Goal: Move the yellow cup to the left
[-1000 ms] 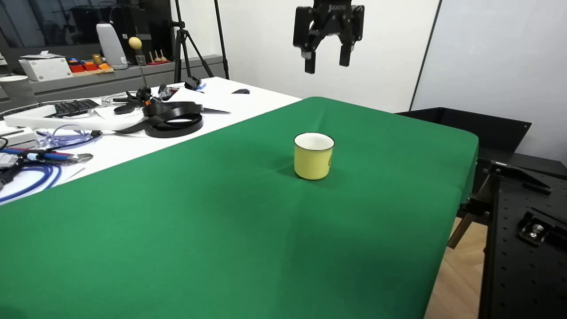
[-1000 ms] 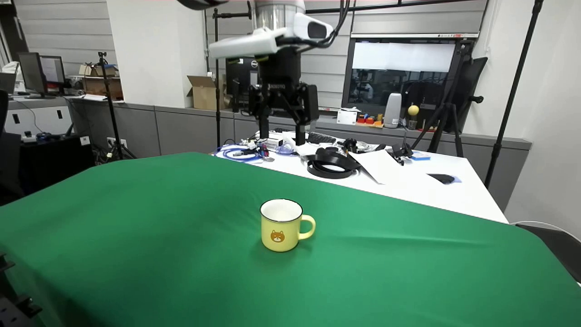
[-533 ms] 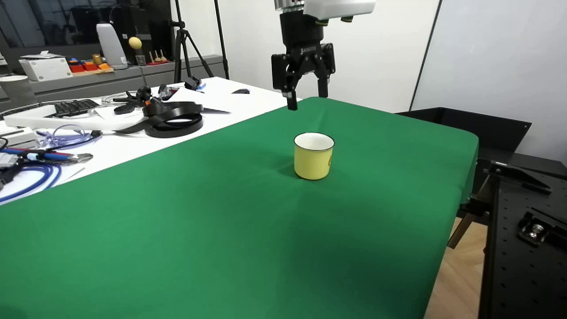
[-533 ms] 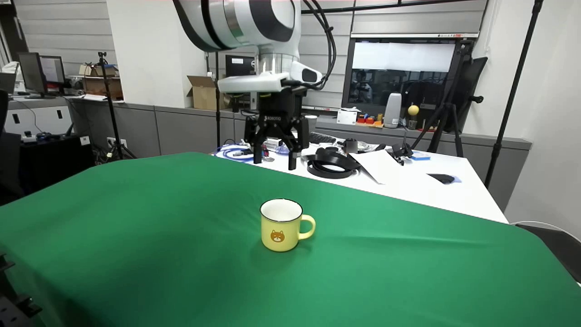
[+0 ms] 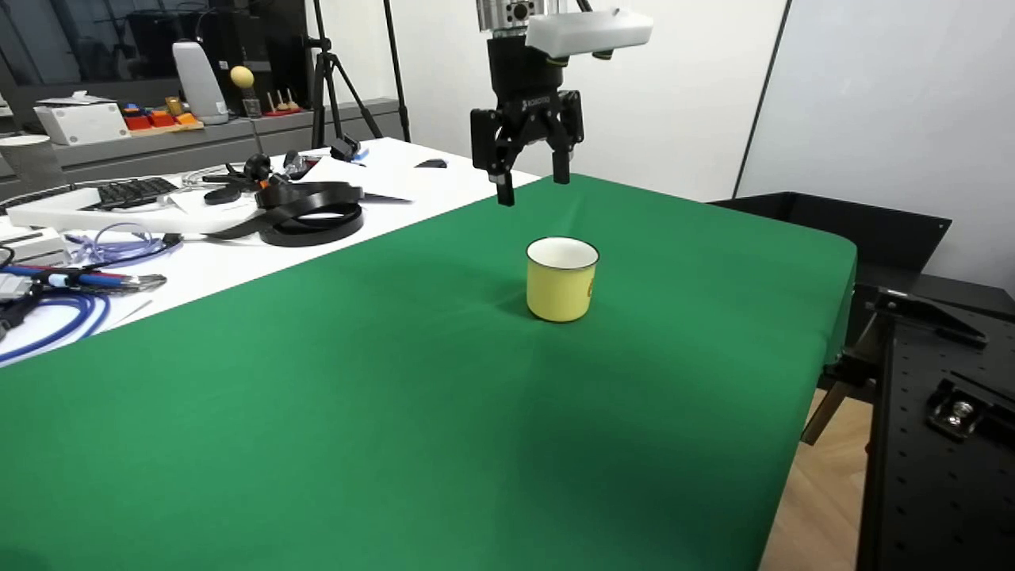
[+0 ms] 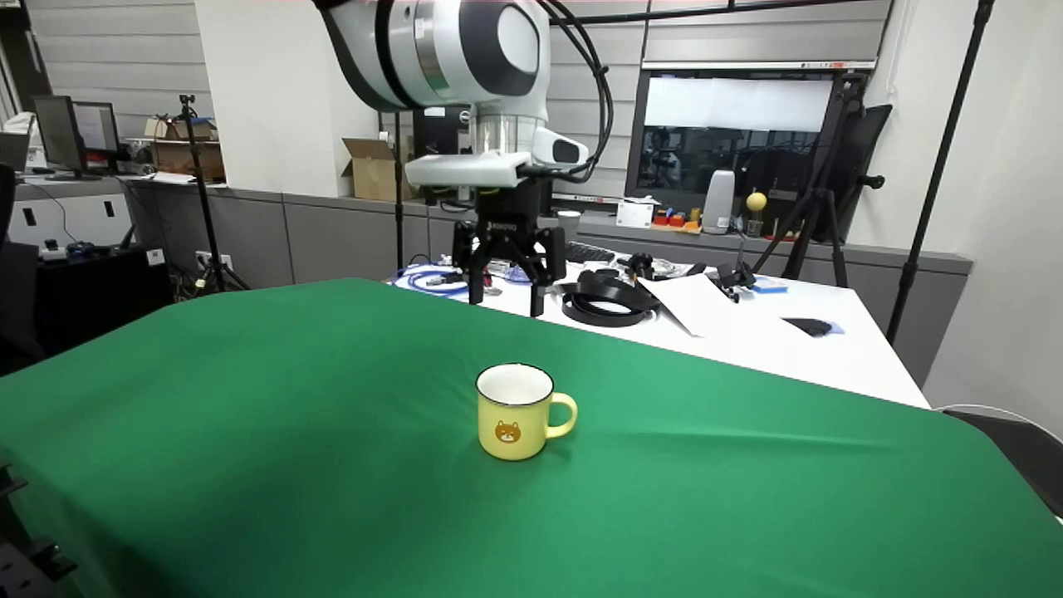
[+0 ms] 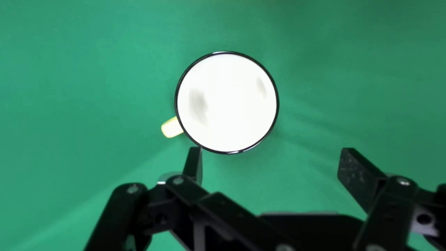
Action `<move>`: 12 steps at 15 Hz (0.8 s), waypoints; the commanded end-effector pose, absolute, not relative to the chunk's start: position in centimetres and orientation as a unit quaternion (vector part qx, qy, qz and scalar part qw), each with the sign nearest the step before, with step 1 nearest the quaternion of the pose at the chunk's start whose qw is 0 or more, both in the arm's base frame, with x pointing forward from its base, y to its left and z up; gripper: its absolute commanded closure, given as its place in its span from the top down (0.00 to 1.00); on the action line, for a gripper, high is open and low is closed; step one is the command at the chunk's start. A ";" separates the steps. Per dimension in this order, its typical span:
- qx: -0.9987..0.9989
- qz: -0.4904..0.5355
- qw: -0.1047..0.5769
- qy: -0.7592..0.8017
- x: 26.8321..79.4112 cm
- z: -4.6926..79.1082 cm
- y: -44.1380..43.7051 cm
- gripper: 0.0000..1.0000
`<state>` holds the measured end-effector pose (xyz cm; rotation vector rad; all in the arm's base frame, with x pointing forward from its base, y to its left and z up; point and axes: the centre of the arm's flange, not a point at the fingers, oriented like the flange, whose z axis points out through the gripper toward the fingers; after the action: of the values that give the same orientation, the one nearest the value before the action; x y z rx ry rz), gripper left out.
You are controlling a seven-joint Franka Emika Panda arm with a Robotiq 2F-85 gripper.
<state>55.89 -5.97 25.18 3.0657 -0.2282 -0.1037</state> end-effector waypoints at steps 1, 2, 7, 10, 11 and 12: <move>0.995 -0.037 0.001 -0.088 56.4 23.0 -6.5 1.00; 0.995 -0.045 -0.010 -0.090 56.3 22.3 -6.6 1.00; 0.993 -0.064 -0.019 -0.093 55.6 19.2 -7.4 1.00; 0.992 -0.078 -0.012 -0.097 55.8 17.5 -8.1 1.00; 0.992 -0.083 -0.011 -0.097 55.8 17.0 -8.2 0.75; 0.991 -0.086 -0.009 -0.097 55.9 16.6 -8.3 0.73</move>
<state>54.81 -7.70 17.61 3.1409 -0.3018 -0.2531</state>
